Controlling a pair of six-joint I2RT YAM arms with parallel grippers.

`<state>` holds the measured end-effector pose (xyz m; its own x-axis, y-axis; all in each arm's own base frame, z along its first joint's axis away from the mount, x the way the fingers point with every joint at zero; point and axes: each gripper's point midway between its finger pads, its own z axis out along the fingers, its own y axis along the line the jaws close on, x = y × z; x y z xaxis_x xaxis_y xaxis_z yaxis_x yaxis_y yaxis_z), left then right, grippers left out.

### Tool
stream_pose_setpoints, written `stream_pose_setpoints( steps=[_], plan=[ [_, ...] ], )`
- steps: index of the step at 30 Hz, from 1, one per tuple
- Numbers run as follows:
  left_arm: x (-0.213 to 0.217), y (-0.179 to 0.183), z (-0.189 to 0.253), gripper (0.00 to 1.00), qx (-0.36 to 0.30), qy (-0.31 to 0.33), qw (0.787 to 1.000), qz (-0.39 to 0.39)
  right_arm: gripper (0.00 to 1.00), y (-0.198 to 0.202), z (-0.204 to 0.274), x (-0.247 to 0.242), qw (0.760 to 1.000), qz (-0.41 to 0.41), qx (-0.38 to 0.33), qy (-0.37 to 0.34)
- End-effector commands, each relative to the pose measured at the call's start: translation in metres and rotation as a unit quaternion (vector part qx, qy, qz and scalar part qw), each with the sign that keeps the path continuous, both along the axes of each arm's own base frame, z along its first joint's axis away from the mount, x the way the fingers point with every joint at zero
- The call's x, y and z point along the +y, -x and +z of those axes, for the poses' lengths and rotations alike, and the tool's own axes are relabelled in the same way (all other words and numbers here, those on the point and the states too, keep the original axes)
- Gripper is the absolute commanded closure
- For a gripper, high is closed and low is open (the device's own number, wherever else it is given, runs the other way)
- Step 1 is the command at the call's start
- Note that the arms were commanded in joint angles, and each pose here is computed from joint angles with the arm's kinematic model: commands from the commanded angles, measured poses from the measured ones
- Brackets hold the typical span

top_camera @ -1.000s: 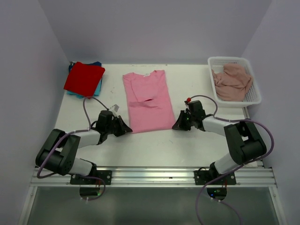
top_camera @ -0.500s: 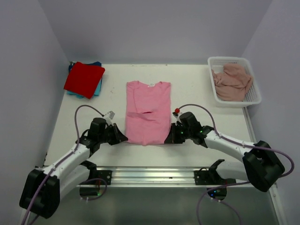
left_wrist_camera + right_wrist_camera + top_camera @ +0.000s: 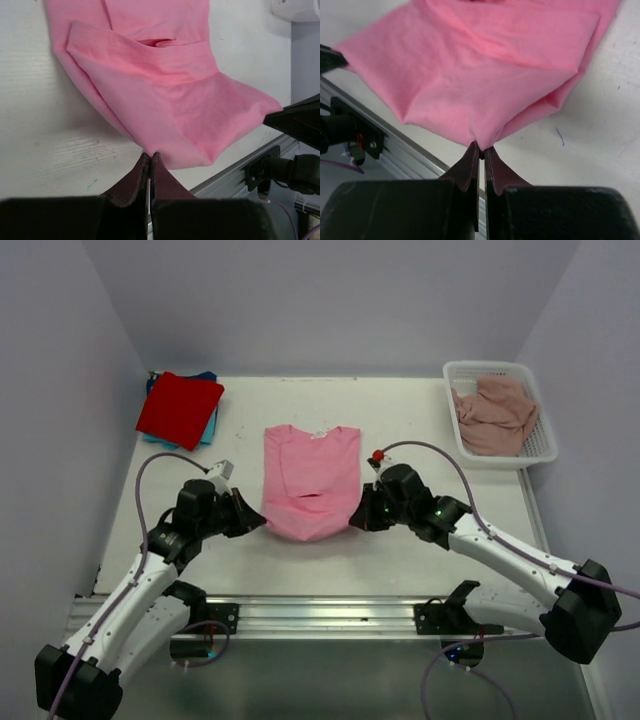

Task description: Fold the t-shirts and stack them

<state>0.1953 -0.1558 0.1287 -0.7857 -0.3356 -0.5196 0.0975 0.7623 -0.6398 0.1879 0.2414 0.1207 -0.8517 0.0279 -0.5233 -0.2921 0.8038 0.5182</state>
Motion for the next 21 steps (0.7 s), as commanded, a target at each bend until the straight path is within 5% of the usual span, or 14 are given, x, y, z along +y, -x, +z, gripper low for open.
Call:
stream_pose_setpoints(
  steps=[1,12,21],
  plan=[
    [0.005,-0.029,0.000,1.00,-0.026,-0.037,0.999,0.016,1.00,-0.040,0.027,-0.001,0.997,-0.029,-0.063,0.042],
    [0.016,-0.128,0.053,1.00,-0.123,-0.071,0.988,0.063,1.00,-0.129,0.050,-0.003,0.990,-0.070,-0.101,0.067],
    [0.011,-0.197,0.054,1.00,-0.129,-0.064,0.988,0.053,1.00,-0.198,0.070,-0.013,0.984,-0.101,-0.123,0.078]
  ],
)
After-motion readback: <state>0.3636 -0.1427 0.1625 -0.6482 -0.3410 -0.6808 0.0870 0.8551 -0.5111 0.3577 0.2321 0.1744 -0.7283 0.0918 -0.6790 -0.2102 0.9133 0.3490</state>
